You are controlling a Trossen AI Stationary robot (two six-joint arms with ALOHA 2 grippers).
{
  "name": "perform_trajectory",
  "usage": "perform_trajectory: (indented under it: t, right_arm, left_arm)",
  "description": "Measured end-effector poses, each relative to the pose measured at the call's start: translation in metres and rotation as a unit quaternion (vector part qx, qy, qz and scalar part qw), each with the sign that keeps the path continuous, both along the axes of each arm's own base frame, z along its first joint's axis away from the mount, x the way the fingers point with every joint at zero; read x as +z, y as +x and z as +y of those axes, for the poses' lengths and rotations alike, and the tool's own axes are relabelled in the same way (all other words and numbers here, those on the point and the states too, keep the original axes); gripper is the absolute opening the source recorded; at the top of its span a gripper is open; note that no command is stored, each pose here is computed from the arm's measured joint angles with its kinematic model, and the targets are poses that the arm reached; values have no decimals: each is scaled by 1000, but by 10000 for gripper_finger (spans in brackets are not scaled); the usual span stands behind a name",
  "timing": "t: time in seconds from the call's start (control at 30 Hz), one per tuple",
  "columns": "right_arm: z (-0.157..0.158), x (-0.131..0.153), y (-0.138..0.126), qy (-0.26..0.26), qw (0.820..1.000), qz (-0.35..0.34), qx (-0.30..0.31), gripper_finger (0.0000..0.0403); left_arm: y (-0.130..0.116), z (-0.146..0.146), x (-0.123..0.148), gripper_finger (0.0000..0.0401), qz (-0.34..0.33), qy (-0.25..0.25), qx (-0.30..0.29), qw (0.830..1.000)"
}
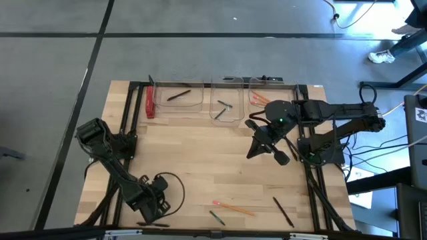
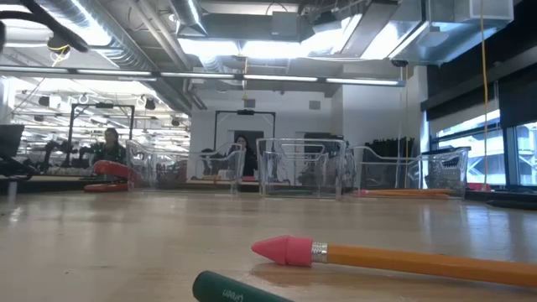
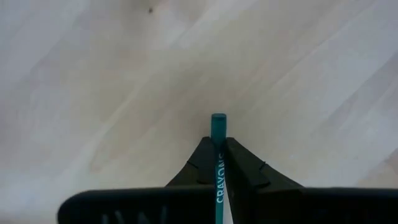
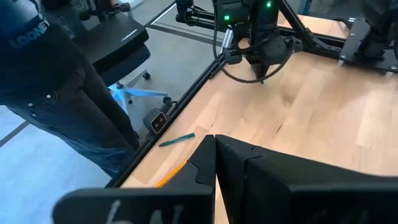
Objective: Sort crayons/erasers/pens/pencils in bins
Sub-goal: Put the green crayon into the middle transparent bin
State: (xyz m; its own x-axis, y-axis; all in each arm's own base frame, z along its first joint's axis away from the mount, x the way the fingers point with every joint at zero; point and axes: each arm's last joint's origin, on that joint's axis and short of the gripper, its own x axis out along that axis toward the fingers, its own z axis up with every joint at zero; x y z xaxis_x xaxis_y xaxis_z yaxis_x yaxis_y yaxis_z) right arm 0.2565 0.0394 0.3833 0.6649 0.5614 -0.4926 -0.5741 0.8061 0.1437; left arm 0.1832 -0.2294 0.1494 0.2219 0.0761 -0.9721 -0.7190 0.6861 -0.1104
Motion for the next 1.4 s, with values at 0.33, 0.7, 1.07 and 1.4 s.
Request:
perform_trajectory:
  t: [0.33,0.7,1.07,1.4]
  right_arm:
    - [0,0,0,-2,1000,0,-4,6]
    - [-1,0,1,-13,1000,-1,-19,6]
    - [-4,-5,-1,-44,997,24,-57,6]
    - [-9,-13,-5,-105,985,62,-122,6]
  left_arm:
    - [30,23,1,2,-2,9,-28,1000]
    - [68,62,19,2,-54,6,-67,996]
    - [87,134,71,3,-142,60,-93,984]
    - [111,213,107,3,-261,126,-105,951]
